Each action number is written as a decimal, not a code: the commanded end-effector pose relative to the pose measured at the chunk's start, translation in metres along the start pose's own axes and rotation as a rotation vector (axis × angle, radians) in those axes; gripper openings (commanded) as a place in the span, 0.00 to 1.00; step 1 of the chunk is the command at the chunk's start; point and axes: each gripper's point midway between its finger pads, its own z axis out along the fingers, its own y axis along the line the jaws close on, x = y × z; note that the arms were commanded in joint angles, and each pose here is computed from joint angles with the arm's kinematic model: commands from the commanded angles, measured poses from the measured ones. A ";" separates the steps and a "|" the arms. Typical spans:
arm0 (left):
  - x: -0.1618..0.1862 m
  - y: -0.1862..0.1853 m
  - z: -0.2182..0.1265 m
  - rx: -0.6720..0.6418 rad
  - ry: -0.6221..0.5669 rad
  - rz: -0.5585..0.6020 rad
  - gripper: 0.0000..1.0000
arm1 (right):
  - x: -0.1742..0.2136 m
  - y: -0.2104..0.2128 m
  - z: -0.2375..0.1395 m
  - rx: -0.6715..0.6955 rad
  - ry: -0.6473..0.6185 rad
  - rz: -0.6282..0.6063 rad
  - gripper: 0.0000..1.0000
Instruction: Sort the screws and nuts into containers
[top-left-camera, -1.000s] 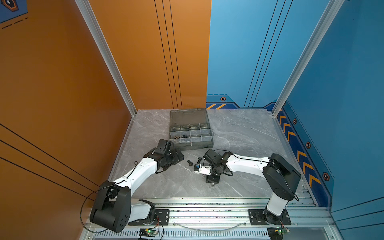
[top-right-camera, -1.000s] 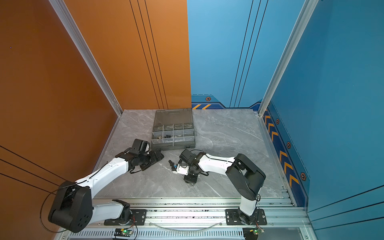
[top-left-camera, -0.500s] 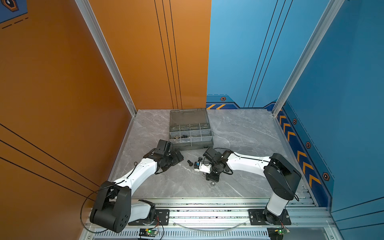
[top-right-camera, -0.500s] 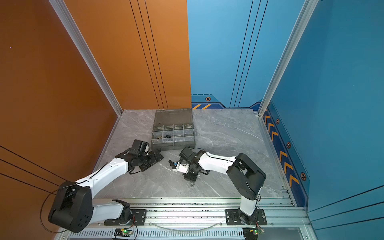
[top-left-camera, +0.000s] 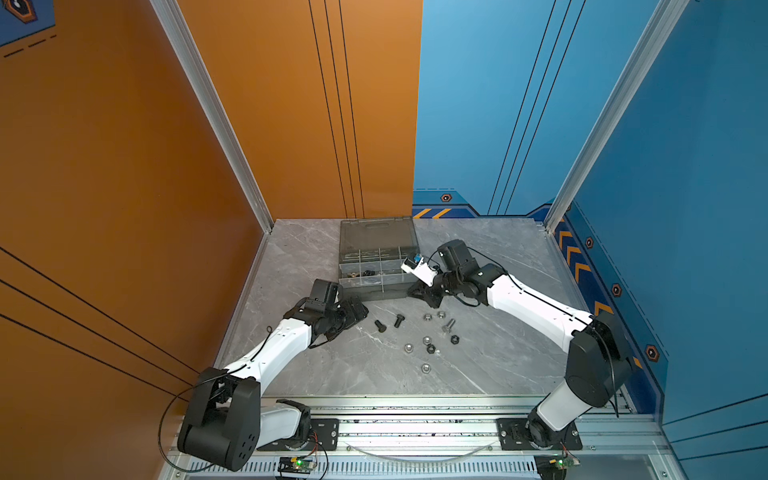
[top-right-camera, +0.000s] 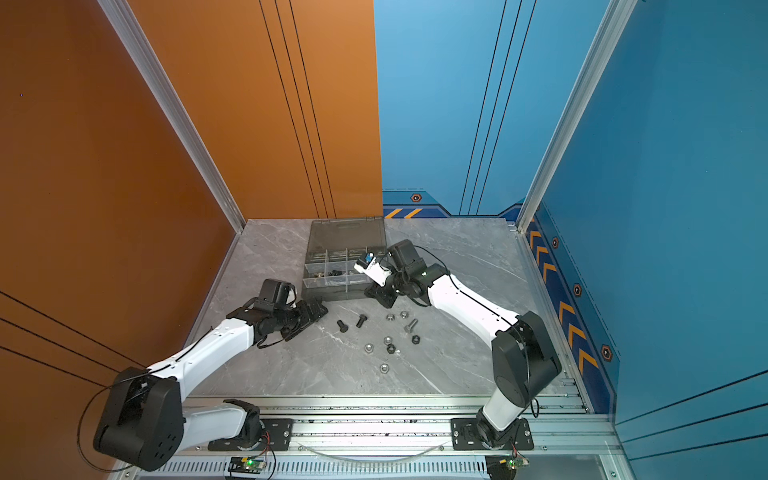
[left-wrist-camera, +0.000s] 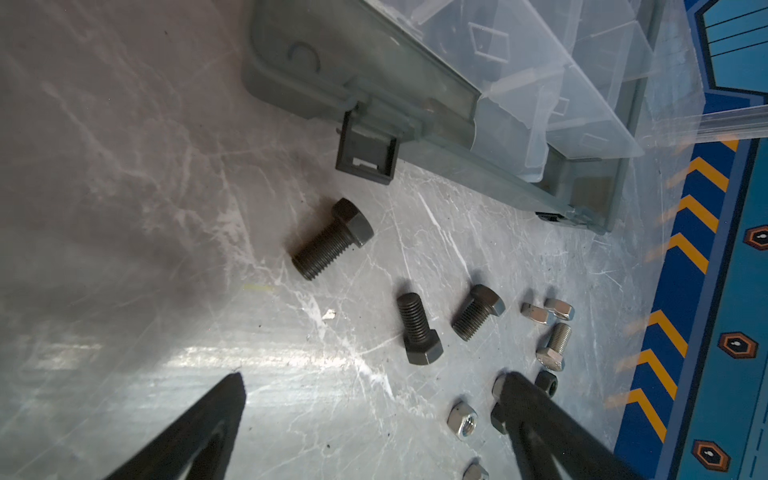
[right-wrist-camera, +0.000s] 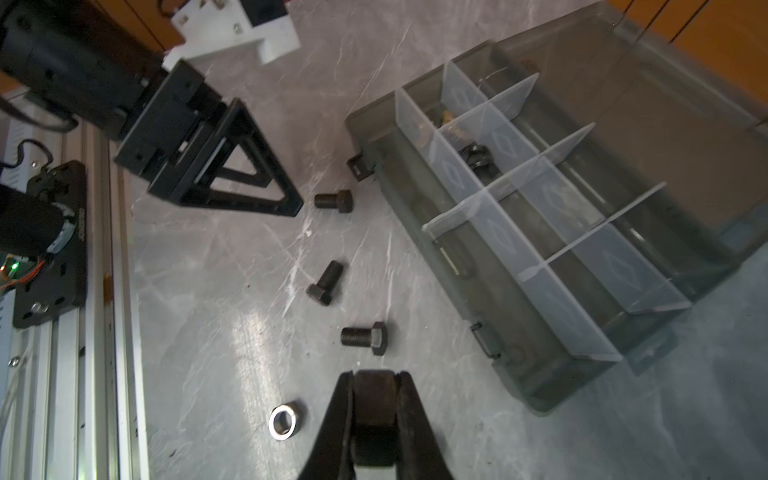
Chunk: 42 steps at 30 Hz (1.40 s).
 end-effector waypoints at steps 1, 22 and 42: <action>0.005 0.001 -0.001 0.030 0.017 -0.022 0.98 | -0.030 -0.020 0.015 0.029 -0.072 0.004 0.00; 0.003 -0.004 -0.016 0.121 -0.006 -0.056 0.98 | -0.023 -0.145 0.147 0.188 -0.021 0.203 0.01; 0.001 -0.003 -0.016 0.127 -0.014 -0.060 0.98 | -0.015 -0.127 0.122 0.220 0.025 0.154 0.43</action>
